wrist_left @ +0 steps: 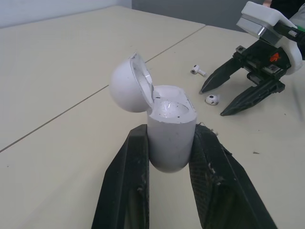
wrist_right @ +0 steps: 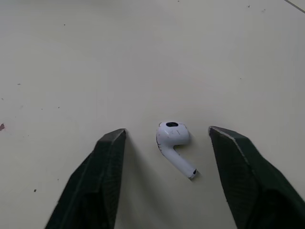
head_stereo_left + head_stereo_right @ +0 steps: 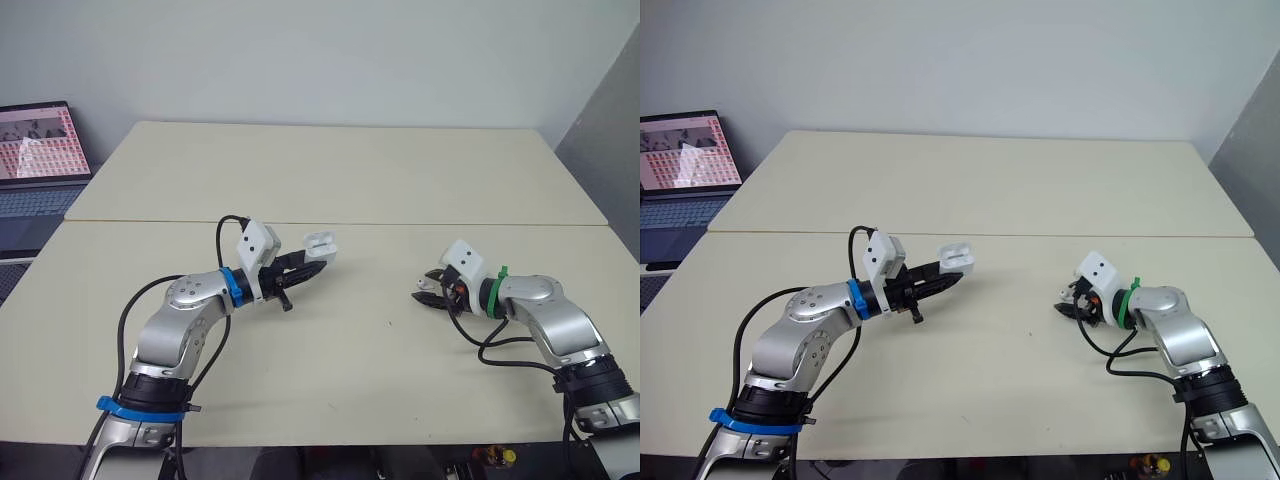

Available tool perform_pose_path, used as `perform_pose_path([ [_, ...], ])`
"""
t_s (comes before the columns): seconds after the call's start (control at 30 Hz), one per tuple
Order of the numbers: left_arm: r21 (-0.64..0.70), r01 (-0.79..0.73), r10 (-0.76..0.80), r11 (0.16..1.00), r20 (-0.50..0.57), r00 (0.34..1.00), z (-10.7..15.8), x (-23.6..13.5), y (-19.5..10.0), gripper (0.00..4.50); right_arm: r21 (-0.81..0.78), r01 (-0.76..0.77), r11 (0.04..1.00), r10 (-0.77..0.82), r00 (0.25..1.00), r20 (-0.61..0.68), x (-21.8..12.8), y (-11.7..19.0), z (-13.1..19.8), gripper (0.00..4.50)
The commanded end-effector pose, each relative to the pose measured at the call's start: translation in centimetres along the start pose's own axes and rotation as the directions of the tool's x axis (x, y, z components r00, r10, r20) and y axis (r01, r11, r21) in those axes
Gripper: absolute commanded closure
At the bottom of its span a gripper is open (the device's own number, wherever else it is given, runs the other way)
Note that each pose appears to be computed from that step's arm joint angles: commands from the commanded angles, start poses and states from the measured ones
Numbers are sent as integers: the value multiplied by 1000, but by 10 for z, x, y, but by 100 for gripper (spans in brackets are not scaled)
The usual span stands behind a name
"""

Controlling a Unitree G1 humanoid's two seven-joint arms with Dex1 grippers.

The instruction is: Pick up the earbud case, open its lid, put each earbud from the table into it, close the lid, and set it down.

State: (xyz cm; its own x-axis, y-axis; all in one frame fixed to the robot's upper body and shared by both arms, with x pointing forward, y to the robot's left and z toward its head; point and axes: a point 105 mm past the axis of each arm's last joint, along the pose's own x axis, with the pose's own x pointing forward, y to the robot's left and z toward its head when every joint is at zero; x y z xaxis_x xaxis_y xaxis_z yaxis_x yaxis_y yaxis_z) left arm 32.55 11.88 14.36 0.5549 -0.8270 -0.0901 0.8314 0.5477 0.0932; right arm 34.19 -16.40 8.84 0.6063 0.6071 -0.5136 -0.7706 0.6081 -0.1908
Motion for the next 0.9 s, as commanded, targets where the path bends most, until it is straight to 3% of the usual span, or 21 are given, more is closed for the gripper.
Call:
perform_pose_path([
  [0.03,56,-11,8,998,53,999,18,-3,1,375,-14,20,1000,-20,1000,7,-1,-8,5,308],
  [0.13,52,-6,4,999,48,999,14,-2,-2,375,-28,14,1000,-14,1000,-1,-2,-11,4,407],
  [0.27,51,-19,16,999,59,998,13,-2,-3,375,-84,-49,995,46,998,-39,-24,-14,5,411],
  [0.37,50,-48,44,998,89,995,14,0,-3,375,-213,-157,964,113,972,-207,-57,-17,-15,411],
  [0.53,41,-98,94,994,100,991,7,1,-2,375,-277,-286,917,129,871,-473,-112,-34,-61,411],
  [0.7,39,-117,113,992,93,989,0,-1,-5,375,-266,-310,913,95,795,-600,-143,-55,-90,411],
  [0.9,37,-129,125,991,85,988,-3,-5,-7,375,-206,-338,918,130,749,-650,-150,-58,-108,203],
])
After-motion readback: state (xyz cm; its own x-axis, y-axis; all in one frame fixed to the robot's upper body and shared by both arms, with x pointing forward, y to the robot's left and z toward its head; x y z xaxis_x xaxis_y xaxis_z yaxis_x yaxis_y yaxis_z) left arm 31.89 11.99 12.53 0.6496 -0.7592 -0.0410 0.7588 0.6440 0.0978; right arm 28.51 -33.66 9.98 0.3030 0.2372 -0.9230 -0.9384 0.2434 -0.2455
